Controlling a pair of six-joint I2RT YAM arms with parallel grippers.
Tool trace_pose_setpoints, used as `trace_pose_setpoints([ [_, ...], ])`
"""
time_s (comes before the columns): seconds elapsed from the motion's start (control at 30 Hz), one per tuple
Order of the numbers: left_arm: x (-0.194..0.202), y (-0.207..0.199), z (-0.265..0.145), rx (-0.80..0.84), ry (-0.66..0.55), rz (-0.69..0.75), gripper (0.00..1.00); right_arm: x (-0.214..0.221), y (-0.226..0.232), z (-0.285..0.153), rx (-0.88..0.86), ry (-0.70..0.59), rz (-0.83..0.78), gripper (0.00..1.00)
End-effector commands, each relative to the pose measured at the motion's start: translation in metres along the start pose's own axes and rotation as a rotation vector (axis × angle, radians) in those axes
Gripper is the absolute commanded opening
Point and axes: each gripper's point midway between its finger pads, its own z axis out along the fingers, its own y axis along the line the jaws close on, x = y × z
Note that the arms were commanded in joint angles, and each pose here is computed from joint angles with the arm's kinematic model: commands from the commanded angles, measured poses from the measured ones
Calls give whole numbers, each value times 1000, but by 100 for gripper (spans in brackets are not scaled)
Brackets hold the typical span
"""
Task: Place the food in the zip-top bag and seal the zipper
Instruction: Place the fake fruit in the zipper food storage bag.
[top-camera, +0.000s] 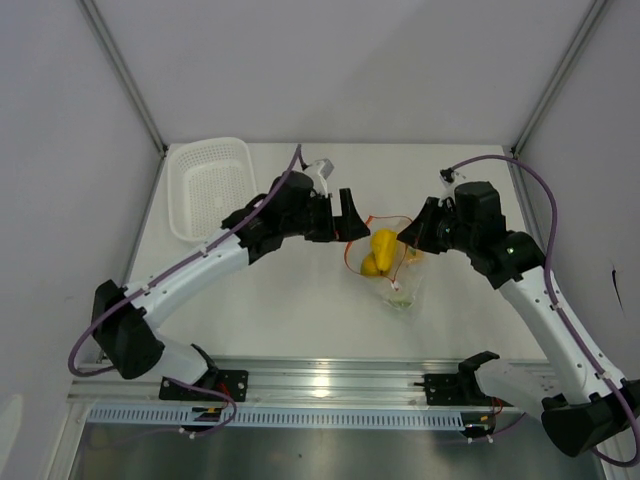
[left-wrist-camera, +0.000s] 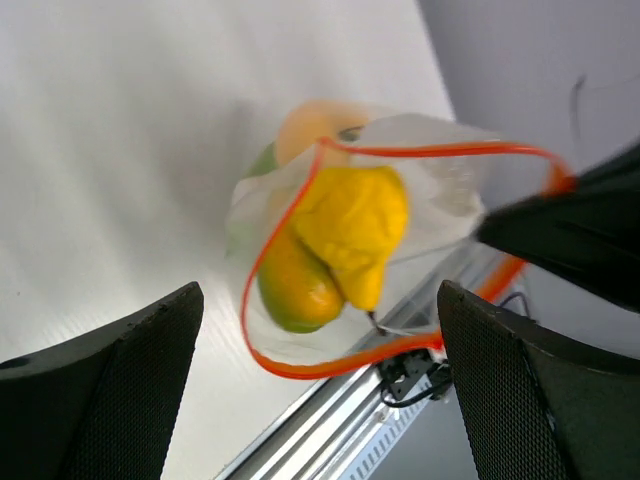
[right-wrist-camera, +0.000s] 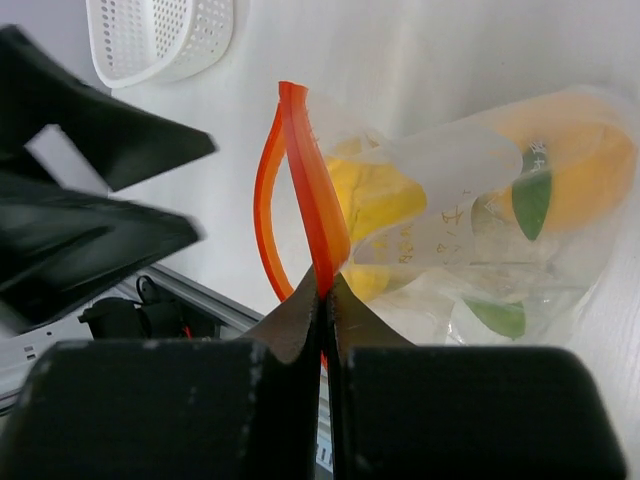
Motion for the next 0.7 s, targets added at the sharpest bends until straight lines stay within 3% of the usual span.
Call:
trace_pose_setpoints([
  [0.0, 46, 39, 23, -105, 143, -32, 99, -14, 16, -13, -57, -55, -17, 0],
  [0.1, 59, 43, 33, -86, 167, -54, 99, -12, 14, -13, -48, -51, -16, 0],
  [0.2, 62, 47, 36, -85, 159, -53, 91, -11, 14, -16, -48, -53, -20, 0],
  [0.23, 63, 46, 37, -74, 165, -53, 81, -11, 13, -17, -46, -55, -20, 0],
  [0.4, 66, 38, 43, -13, 175, -52, 50, -11, 13, -15, -47, -54, -20, 0],
  [0.57, 67, 13, 43, 117, 208, -49, 6, -6, 8, -8, -40, -38, -16, 0],
  [0.6, 66, 8, 42, 144, 211, -47, 1, -5, 7, -5, -36, -32, -16, 0],
  [0.67, 65, -6, 37, 210, 219, -47, 1, -3, 3, 0, -27, -27, -23, 0],
])
